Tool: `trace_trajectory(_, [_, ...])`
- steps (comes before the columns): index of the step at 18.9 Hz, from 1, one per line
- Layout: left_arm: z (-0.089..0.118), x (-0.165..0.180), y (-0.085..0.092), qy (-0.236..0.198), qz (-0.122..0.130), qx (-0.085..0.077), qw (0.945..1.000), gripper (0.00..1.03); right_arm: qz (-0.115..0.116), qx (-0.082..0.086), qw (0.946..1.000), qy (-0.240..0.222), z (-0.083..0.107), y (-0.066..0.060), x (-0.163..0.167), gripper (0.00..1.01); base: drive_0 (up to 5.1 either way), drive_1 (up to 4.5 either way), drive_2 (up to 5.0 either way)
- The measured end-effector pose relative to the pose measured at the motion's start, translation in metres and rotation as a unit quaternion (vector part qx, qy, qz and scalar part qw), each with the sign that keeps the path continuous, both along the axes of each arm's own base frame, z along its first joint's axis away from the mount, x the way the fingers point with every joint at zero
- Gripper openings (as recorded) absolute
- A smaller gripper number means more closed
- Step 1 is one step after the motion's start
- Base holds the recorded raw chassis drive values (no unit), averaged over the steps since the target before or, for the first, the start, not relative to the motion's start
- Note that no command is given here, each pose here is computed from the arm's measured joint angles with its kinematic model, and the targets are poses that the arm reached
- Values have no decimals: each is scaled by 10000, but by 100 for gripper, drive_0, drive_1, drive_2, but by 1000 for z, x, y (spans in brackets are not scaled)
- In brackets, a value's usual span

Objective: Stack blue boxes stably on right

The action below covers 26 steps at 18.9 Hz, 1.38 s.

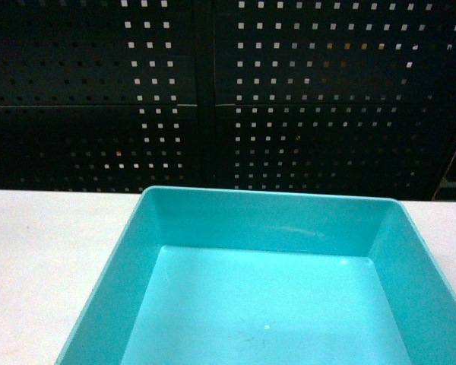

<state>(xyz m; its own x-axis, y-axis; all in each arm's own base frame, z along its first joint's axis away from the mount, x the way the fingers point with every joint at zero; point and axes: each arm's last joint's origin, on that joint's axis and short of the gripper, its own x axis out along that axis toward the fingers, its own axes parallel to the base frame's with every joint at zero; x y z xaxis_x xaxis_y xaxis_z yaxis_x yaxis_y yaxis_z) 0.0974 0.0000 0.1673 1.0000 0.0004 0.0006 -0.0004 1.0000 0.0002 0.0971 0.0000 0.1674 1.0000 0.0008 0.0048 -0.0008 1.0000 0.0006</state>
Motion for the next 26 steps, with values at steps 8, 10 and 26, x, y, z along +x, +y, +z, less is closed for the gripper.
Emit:
trace_trajectory(8, [0,0,0,0,0,0,10000,98,-2,0,10000,0,0,0,0,98,0,0,0])
trace_trajectory(10, [0,0,0,0,0,0,10000,98,-2,0,10000,0,0,0,0,98,0,0,0])
trace_trajectory(26, [15,47,-23,472,-436,-57,9979,98,546,-276,9980,147,24,-1,43,98,0,0,0])
